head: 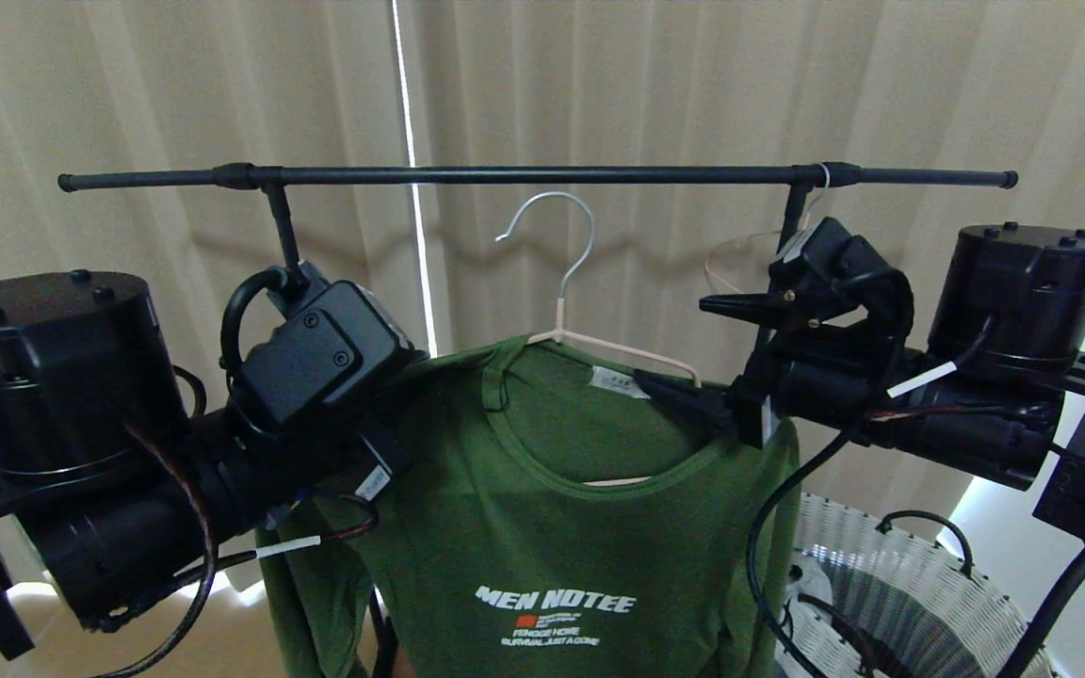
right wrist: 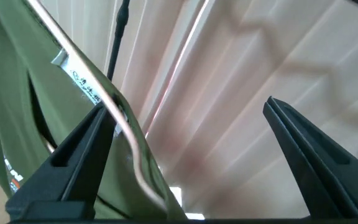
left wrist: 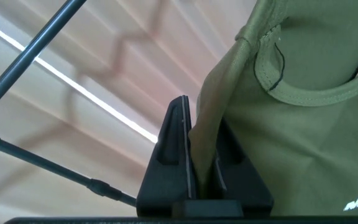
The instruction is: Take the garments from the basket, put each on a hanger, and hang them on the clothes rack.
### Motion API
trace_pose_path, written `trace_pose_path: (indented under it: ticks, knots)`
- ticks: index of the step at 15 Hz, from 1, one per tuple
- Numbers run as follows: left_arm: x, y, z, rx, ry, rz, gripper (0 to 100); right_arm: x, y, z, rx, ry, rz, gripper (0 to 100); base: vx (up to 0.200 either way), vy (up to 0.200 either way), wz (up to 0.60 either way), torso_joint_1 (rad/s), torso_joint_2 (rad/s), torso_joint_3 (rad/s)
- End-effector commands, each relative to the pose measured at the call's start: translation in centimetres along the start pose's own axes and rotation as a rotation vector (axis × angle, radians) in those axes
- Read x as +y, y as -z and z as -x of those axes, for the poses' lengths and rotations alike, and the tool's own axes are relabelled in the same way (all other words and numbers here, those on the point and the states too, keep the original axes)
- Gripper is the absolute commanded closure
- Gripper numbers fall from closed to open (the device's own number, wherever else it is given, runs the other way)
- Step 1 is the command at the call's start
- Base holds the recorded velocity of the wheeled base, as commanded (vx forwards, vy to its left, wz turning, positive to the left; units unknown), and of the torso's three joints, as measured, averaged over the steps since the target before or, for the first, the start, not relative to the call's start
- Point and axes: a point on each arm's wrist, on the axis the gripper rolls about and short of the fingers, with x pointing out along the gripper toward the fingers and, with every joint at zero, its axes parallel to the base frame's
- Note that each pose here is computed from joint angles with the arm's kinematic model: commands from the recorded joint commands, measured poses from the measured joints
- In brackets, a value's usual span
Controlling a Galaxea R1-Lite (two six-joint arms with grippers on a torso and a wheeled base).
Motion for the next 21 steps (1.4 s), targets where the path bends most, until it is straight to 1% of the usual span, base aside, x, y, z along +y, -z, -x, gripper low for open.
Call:
trace_pose_path:
  ticks: [1, 9, 10, 13, 21]
  knots:
    - [-0.02, -0.01, -0.06, 0.000, 0.001, 0.000, 100, 0.52, 0.34, -0.74, 0.012, -0.023, 0.006, 0, 0.000, 0.000, 0.00, 0.000, 0.00, 0.000]
    - [-0.05, -0.04, -0.02, -0.002, 0.001, 0.000, 100, 0.68, 0.45, -0.87, 0.015, -0.029, 0.017, 0, 0.000, 0.000, 0.00, 0.000, 0.00, 0.000]
    - [-0.05, -0.04, -0.02, -0.002, 0.001, 0.002, 100, 0.95, 0.42, -0.96, 0.013, -0.039, 0.018, 100, 0.000, 0.000, 0.00, 0.000, 0.00, 0.000]
    - [-0.05, -0.04, -0.02, -0.002, 0.001, 0.002, 100, 1.33, 0.22, -1.00, 0.008, -0.050, 0.021, 100, 0.000, 0.000, 0.00, 0.000, 0.00, 0.000]
    - [-0.27, 0.29, 0.23, 0.007, 0.010, 0.000, 100, 1.34, 0.16, -0.88, 0.004, -0.051, 0.022, 100, 0.000, 0.000, 0.00, 0.000, 0.00, 0.000]
